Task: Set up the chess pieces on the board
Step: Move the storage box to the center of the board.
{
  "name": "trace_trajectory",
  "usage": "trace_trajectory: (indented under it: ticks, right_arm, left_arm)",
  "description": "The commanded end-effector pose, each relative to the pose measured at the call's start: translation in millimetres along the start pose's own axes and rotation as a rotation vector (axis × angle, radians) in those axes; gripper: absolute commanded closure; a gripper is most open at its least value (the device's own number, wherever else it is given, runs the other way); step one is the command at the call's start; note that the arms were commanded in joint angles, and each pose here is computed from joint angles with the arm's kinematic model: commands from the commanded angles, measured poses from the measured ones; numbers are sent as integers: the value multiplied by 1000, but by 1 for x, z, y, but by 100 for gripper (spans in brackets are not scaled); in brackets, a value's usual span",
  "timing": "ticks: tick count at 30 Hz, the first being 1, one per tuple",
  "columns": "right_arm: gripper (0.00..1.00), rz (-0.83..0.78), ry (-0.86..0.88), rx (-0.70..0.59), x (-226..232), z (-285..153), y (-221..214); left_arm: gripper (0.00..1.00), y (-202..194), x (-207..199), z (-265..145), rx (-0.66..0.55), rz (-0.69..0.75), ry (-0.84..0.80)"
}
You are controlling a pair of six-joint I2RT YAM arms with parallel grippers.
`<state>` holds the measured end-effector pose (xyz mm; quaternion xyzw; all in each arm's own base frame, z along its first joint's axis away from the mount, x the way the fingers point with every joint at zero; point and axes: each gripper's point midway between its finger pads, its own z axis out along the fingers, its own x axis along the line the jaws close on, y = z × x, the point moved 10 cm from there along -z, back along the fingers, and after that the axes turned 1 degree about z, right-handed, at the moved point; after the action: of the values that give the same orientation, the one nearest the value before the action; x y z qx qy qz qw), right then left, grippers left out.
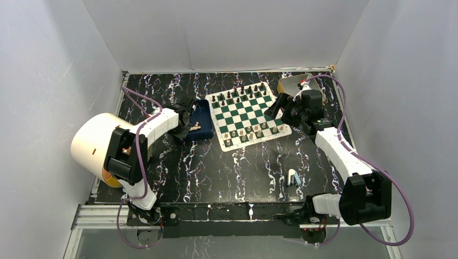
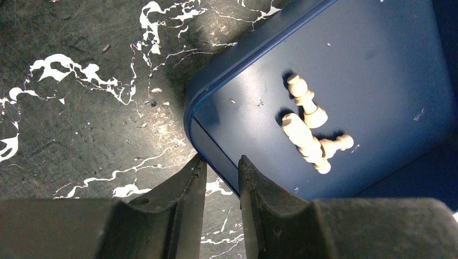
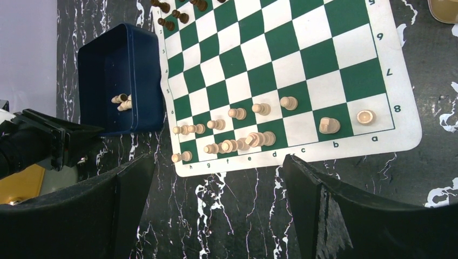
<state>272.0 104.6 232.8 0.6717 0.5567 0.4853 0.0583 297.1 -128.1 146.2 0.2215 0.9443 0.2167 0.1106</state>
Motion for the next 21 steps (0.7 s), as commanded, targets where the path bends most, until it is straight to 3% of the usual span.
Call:
trace_trajectory:
  ticks: [1, 9, 16, 21]
  right_arm:
    - [1, -16, 35, -41, 5, -4, 4]
    - [1, -17, 29, -39, 3, -5, 0]
    - [1, -18, 25, -36, 2, -5, -1]
    - [1, -16, 22, -24, 0, -3, -4]
  left_arm:
    - [76, 5, 7, -5, -53, -12, 15]
    - [84, 10, 13, -8, -82, -43, 23]
    - [99, 20, 13, -18, -128, -64, 4]
    - [100, 31, 15, -25, -173, -82, -14]
